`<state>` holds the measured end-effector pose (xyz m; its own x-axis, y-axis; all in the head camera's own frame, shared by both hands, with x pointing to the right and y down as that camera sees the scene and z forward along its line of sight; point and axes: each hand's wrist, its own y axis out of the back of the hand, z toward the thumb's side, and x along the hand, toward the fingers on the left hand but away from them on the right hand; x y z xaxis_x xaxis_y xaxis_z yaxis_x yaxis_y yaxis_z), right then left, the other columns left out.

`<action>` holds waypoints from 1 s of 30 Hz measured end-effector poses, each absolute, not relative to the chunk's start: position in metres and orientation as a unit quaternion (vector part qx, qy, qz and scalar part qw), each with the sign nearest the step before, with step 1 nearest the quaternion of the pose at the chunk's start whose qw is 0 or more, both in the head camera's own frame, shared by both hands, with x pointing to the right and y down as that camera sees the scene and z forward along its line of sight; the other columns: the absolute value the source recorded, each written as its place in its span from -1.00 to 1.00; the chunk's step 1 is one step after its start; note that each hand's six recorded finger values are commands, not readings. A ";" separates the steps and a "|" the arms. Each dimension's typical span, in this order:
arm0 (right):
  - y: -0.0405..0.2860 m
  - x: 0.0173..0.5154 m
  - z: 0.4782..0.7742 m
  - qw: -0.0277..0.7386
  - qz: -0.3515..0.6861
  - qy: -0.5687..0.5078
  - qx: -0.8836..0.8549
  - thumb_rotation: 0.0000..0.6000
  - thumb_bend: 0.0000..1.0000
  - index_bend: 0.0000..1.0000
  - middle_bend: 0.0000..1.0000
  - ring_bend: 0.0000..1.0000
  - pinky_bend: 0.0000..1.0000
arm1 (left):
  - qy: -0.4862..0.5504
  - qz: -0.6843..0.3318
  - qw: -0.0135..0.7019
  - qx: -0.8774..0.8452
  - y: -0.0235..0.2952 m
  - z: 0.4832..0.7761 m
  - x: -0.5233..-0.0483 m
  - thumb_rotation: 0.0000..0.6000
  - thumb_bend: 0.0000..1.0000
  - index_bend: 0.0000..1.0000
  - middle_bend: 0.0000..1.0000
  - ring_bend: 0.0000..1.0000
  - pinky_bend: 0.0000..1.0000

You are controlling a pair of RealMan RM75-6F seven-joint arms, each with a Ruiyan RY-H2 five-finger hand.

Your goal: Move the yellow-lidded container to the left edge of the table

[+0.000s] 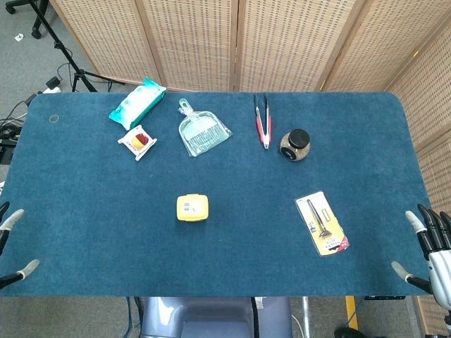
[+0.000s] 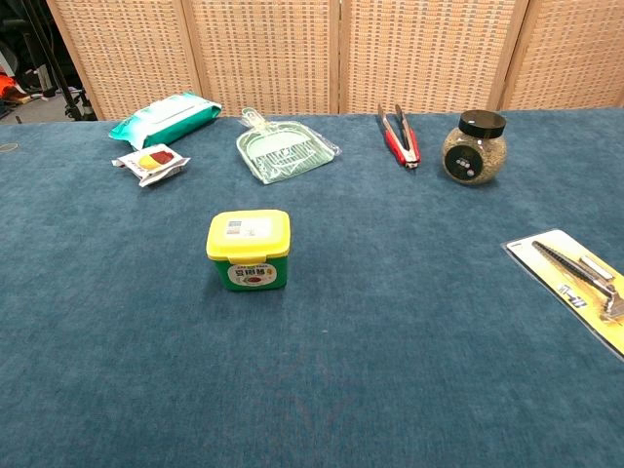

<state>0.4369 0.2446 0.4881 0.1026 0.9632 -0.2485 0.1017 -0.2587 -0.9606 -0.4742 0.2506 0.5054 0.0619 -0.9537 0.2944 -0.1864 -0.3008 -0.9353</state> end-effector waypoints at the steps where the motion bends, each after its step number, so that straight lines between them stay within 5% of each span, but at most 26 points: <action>1: 0.245 0.437 0.488 0.425 0.508 -0.437 -0.608 1.00 -1.00 -0.90 -1.00 -1.00 -1.00 | 0.457 -0.511 0.375 -0.625 0.250 0.505 -0.474 1.00 -1.00 -1.00 -1.00 -1.00 -1.00; 17: 0.243 0.440 0.485 0.416 0.511 -0.444 -0.607 1.00 -1.00 -0.90 -1.00 -1.00 -1.00 | 0.421 -0.511 0.362 -0.657 0.240 0.524 -0.459 1.00 -1.00 -1.00 -1.00 -1.00 -1.00; 30: 0.241 0.444 0.482 0.405 0.510 -0.452 -0.609 1.00 -1.00 -0.90 -1.00 -1.00 -1.00 | 0.292 -0.428 0.343 -0.784 0.179 0.576 -0.337 1.00 -1.00 -1.00 -1.00 -1.00 -1.00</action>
<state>0.4438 0.2406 0.4822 0.0707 0.9644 -0.2548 0.1371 -0.2624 -0.9552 -0.3370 0.1792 0.5765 0.4641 -0.7507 0.4702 -0.1636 -0.5943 -0.7874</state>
